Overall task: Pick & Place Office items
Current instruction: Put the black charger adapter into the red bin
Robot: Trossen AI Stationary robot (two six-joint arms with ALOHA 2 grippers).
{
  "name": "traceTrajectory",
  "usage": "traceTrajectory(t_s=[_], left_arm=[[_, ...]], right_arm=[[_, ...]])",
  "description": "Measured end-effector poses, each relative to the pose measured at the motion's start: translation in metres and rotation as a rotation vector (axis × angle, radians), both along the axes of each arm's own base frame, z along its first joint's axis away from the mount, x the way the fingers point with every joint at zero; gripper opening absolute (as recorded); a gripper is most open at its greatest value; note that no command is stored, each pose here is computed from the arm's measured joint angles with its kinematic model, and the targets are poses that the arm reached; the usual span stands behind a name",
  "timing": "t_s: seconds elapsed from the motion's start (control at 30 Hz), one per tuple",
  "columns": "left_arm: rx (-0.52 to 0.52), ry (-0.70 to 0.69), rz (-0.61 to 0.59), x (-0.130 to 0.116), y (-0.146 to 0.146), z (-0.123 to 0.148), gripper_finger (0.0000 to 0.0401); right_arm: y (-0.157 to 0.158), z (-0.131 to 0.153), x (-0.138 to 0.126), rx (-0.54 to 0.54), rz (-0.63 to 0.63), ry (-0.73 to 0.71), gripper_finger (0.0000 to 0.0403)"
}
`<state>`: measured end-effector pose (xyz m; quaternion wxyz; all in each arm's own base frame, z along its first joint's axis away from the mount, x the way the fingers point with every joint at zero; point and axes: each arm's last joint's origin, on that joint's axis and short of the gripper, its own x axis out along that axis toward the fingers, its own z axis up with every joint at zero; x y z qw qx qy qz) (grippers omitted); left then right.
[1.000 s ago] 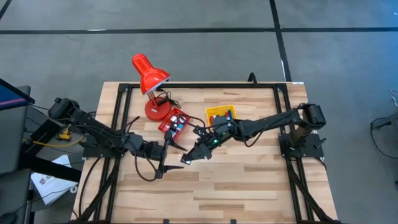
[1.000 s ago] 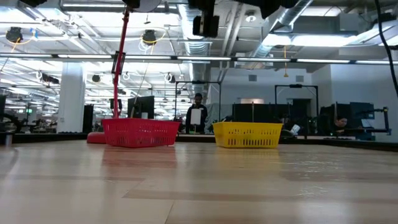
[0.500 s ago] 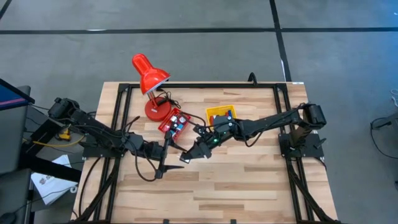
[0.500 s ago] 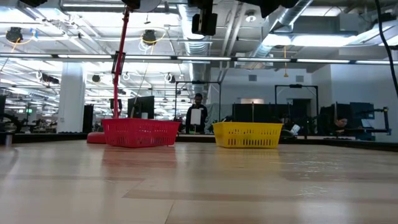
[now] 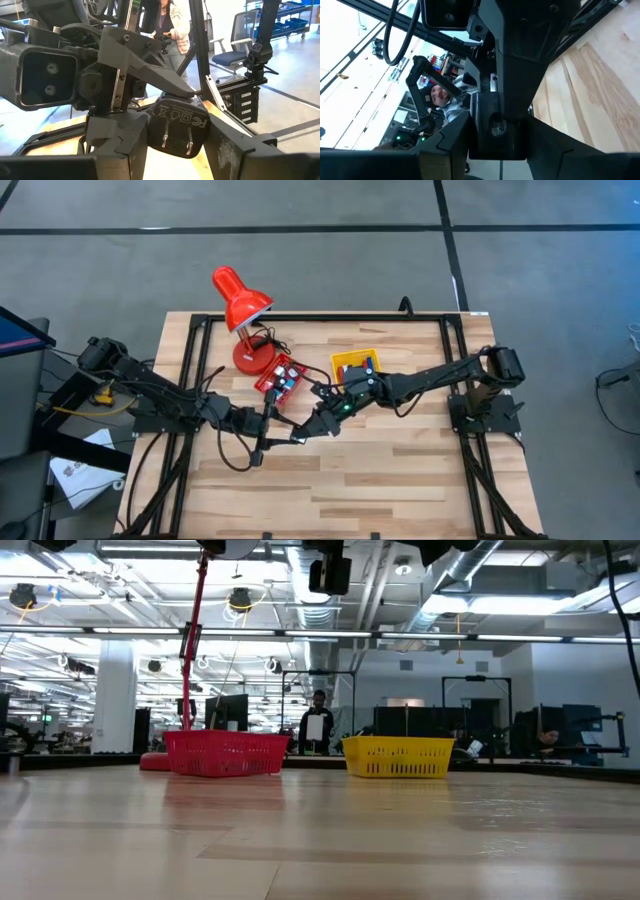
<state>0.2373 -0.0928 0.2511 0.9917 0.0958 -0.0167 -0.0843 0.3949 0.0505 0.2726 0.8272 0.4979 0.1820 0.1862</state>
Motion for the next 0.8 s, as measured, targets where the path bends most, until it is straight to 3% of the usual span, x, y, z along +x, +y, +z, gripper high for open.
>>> traceTrajectory(t_s=[0.23, 0.47, 0.8], left_arm=[[0.004, 0.003, 0.010, 0.0000, 0.0005, -0.0006, 0.0172], [0.001, 0.000, -0.009, -0.0002, -0.0003, -0.0003, 0.0146], [-0.001, 0.001, -0.014, -0.0007, -0.0016, -0.0002, 0.0152]], right_arm=[[-0.0032, 0.0004, 0.0011, -0.043, -0.062, -0.025, 0.0181], [-0.0028, 0.0018, 0.0012, -0.071, -0.054, -0.055, 0.0213], [-0.0090, 0.0082, -0.0003, -0.123, -0.055, -0.112, 0.0327]])
